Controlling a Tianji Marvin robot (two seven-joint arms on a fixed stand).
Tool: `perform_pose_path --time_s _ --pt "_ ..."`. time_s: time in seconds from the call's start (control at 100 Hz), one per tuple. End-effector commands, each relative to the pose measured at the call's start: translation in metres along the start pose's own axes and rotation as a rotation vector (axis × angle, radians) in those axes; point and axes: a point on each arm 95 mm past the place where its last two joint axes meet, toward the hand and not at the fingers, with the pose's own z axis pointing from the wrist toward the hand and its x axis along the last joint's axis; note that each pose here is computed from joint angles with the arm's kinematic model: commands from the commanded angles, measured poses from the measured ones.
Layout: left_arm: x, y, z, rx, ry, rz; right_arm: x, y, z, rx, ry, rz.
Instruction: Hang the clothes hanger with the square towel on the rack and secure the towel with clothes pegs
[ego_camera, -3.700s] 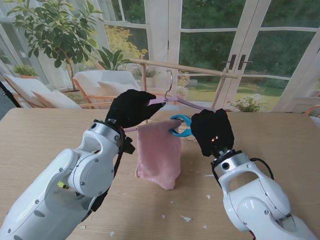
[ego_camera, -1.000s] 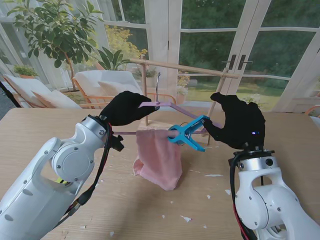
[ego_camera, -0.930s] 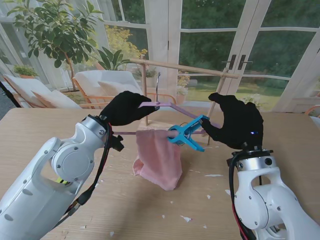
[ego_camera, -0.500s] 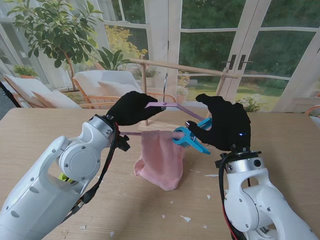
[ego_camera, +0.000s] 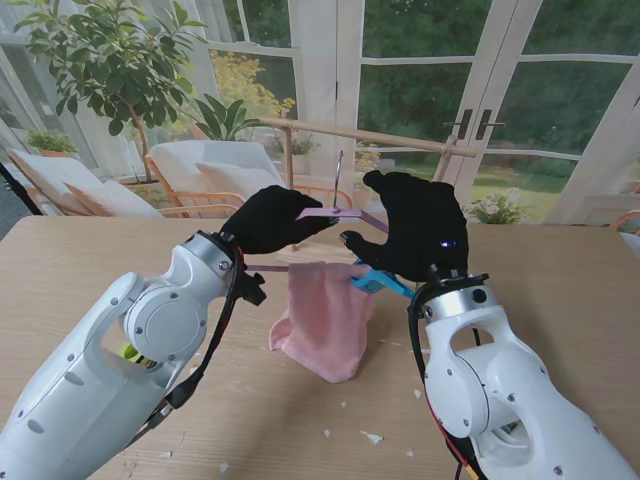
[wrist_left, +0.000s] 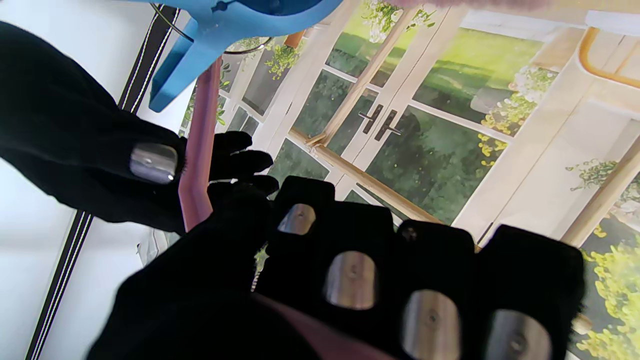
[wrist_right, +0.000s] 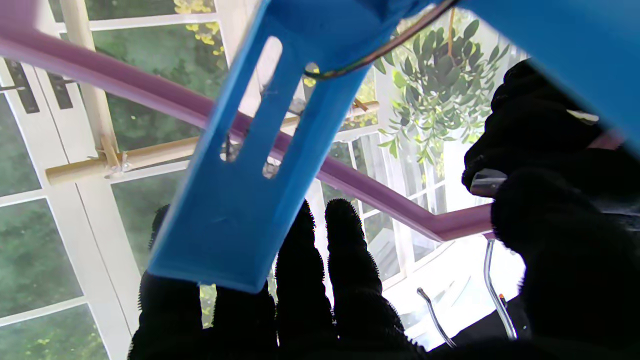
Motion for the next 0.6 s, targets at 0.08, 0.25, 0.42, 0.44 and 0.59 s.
perform_pose_path --time_s 0.08,0.25,0.42,0.44,0.59 --pt "0.0061 -0.0006 0.0015 -0.005 0.014 -0.005 0.0065 0.0033 0.0058 0.02 0.003 0.006" --pt "0.006 -0.0007 0.0014 -0.003 0.013 -0.015 0.0049 0.0039 0.007 0.087 0.006 0.039" --pt "0.0064 -0.0018 0.0006 -0.001 0.007 -0.016 -0.0003 0.0022 0.0054 0.138 0.02 0.078" --pt "0.0064 -0.0017 0.0006 -0.001 0.007 -0.017 -0.0007 0.0017 0.0053 0.14 0.023 0.087" --pt "0.0062 -0.0006 0.0001 -0.003 0.001 -0.016 -0.0025 -0.002 0.0056 0.145 0.034 0.161"
